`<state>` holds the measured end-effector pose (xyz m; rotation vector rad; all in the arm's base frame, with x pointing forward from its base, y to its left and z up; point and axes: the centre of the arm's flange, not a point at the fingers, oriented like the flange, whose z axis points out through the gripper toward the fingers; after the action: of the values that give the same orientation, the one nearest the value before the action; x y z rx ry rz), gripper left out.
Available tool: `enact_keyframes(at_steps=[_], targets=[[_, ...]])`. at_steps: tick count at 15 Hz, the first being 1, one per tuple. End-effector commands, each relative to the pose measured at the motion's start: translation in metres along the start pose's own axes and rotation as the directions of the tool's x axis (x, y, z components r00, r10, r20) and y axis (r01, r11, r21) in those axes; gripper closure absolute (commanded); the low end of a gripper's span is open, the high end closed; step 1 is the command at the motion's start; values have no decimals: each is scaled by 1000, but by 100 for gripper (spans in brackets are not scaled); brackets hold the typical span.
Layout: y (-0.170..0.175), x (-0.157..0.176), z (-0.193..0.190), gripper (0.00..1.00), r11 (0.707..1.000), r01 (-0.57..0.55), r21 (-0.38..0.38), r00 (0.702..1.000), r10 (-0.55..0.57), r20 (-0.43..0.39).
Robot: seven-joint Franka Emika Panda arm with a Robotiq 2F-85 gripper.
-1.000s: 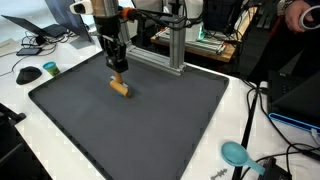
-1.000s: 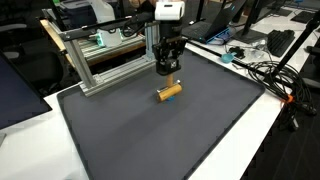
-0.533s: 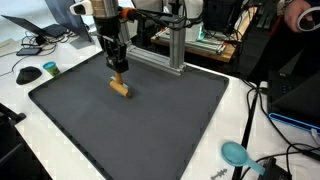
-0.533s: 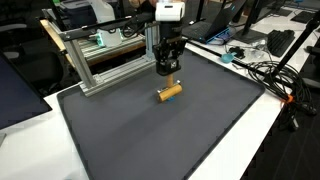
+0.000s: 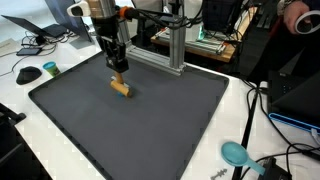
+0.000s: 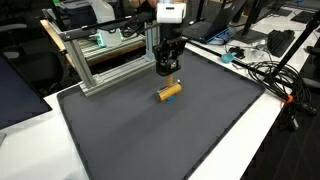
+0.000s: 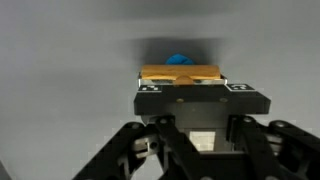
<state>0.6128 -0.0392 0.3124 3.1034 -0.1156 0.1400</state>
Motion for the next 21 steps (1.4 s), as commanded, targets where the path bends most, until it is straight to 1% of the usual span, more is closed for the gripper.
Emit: enact_keyframes(at_steps=[1,9,21], targets=[[-7,-11,52,78,999,4,36,989,-9,149],[-9,-11,55,78,999,11,34,984,-16,176],[-13,-15,59,78,999,34,38,981,-40,189]])
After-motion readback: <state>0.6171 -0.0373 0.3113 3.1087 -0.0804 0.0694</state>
